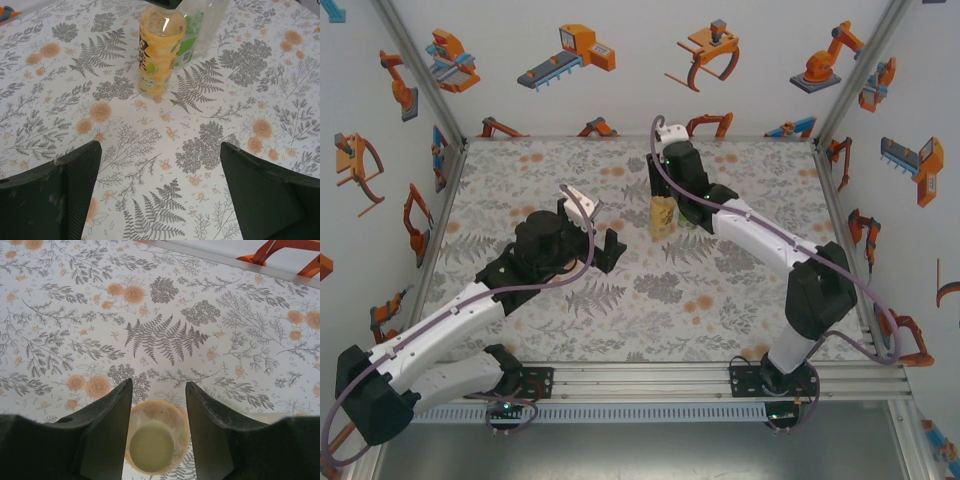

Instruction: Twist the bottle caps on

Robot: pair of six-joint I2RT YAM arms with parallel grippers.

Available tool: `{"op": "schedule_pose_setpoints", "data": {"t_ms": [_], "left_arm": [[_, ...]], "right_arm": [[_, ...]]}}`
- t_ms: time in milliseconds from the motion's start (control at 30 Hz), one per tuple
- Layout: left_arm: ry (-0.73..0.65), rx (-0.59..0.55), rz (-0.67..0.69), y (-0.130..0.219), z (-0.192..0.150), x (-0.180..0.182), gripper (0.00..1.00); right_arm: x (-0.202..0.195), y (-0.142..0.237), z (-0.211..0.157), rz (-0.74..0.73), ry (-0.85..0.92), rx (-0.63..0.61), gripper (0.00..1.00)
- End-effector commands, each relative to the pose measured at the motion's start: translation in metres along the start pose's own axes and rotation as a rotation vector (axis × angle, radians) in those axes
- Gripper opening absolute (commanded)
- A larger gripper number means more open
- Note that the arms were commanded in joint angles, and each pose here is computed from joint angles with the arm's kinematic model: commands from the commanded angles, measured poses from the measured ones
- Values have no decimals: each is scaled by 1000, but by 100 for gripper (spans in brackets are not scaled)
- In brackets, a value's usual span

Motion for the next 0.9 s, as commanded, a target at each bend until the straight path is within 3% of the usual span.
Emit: {"op": "schedule_pose_setpoints", "data": {"t_ms": [0, 367, 700, 767, 867], "left_arm": [[-20, -19, 27, 7, 4, 4, 97], [-22, -26, 193, 9, -4, 34, 99], [-12, -48, 540, 15, -27, 103, 97], [-9, -53, 609, 18, -33, 117, 97], [-10, -61, 746, 24, -44, 141, 97]], "right_arm": [[-9, 19, 26, -10, 5, -53, 45], [-39, 73, 61, -112, 66, -110, 50], [-103, 120, 35, -331, 97, -27, 59], [-118, 128, 21, -364, 81, -1, 66], [-137, 136, -7, -417, 54, 56, 85]]}}
Point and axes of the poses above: each hand's point on the last joint's axis, 136 mm out from that joint toward the fingers, its own y axis back along the fingers, its own x axis along the line the jaws close on, z = x × y, the point moved 5 cm from there along y, back along the fingers, and after that the axes turned 13 degrees about y, right-handed, at the moved point
